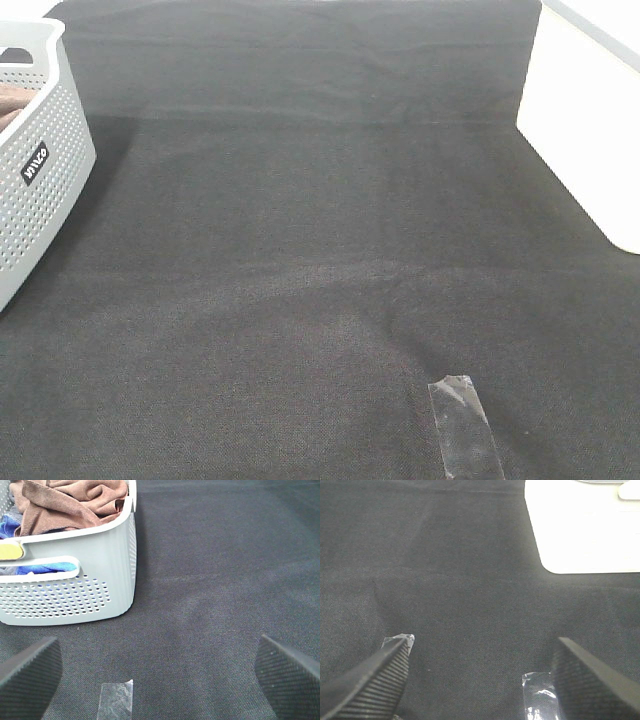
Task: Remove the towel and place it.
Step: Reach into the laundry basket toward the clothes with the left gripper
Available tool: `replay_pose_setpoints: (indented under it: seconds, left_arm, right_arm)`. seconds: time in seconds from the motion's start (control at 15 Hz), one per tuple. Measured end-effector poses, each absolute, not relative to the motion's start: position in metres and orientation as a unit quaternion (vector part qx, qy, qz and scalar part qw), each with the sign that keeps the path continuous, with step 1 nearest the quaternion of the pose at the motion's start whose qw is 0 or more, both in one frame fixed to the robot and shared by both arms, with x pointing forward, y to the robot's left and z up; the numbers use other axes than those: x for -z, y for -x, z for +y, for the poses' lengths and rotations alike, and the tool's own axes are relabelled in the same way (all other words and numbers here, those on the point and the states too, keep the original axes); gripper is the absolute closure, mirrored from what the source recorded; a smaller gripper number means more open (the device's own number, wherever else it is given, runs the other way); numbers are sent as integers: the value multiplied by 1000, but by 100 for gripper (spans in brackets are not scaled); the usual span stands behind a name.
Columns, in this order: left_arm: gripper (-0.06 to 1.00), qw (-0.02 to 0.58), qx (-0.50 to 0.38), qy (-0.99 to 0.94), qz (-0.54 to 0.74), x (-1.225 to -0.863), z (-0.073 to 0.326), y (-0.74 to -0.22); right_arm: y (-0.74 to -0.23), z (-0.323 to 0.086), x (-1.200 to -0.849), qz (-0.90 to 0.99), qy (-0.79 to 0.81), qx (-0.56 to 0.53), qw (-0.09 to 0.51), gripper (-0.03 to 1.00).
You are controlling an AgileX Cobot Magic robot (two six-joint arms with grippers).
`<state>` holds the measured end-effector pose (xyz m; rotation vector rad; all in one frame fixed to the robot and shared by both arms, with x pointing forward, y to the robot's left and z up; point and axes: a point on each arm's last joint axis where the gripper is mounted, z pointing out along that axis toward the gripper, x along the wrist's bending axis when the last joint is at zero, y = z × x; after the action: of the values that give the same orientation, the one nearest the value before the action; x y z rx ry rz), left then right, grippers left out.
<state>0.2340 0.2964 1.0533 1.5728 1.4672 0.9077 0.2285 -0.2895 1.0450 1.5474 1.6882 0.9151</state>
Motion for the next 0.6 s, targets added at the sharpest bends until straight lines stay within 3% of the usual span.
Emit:
replay_pose_setpoints:
  seconds: [0.6]
  left_arm:
    - [-5, 393, -358, -620, 578, -1053, 296, -234]
  right_arm:
    - [-228, -289, -1045, 646, -592, -350, 331, 24]
